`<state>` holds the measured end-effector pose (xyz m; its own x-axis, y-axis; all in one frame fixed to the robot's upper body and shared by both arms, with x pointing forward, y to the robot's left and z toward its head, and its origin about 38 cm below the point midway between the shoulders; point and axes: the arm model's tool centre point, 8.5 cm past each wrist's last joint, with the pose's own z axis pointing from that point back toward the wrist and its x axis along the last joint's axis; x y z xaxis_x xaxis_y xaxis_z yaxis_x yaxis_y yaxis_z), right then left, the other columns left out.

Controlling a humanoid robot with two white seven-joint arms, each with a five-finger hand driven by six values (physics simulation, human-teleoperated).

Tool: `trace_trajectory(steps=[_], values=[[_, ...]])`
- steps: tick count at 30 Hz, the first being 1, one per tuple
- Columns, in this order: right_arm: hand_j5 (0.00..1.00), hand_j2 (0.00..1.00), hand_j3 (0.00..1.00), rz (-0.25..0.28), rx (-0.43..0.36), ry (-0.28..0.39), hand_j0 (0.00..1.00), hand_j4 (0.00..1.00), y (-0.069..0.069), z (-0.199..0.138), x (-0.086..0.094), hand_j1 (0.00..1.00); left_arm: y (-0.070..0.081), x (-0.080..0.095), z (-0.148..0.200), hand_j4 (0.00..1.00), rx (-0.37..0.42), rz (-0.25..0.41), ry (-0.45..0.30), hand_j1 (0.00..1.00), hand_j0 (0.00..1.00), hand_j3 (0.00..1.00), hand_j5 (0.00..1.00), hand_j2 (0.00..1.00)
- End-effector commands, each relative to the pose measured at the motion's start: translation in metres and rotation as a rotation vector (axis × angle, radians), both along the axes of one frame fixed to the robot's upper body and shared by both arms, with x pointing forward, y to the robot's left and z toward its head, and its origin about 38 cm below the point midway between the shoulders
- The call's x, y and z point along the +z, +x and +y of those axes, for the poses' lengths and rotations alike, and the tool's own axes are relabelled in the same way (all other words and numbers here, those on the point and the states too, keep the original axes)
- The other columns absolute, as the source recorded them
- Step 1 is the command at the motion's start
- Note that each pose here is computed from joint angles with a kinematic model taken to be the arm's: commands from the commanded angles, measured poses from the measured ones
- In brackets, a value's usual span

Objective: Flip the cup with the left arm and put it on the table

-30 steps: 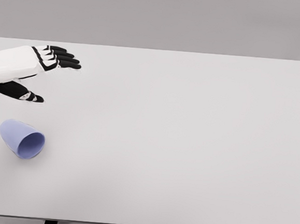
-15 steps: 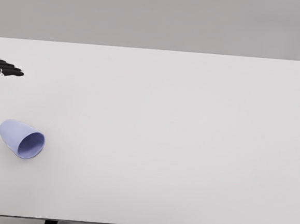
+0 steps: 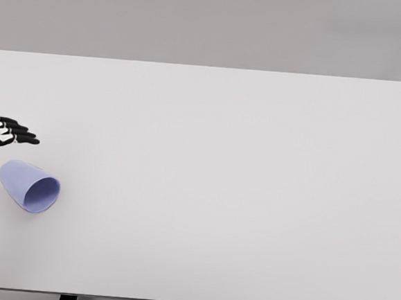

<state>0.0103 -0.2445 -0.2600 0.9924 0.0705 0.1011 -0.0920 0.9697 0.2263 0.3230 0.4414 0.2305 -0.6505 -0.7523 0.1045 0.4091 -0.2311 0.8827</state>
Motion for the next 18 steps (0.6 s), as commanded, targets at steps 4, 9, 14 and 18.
trace_trajectory(steps=[4, 9, 14, 18], values=[[1.0, 1.0, 1.0, 0.0, 0.0, 0.0, 1.0, 1.0, 0.0, 0.0, 0.0, 1.0, -0.003, -0.022, -0.006, 1.0, -0.004, 0.035, -0.019, 1.0, 1.0, 1.0, 1.0, 1.0], [1.0, 1.0, 1.0, 0.0, 0.0, 0.0, 1.0, 1.0, 0.0, 0.0, 0.0, 1.0, -0.006, -0.042, -0.006, 1.0, -0.003, 0.056, -0.005, 1.0, 1.0, 1.0, 1.0, 1.0], [1.0, 1.0, 1.0, 0.0, 0.0, 0.0, 1.0, 1.0, 0.0, 0.0, 0.0, 1.0, -0.005, -0.048, -0.005, 1.0, 0.009, 0.06, -0.017, 1.0, 1.0, 1.0, 1.0, 1.0], [1.0, 1.0, 1.0, 0.0, 0.0, 0.0, 1.0, 1.0, 0.0, 0.0, 0.0, 1.0, -0.005, -0.05, -0.008, 1.0, 0.007, 0.058, -0.028, 1.0, 1.0, 1.0, 1.0, 1.0]])
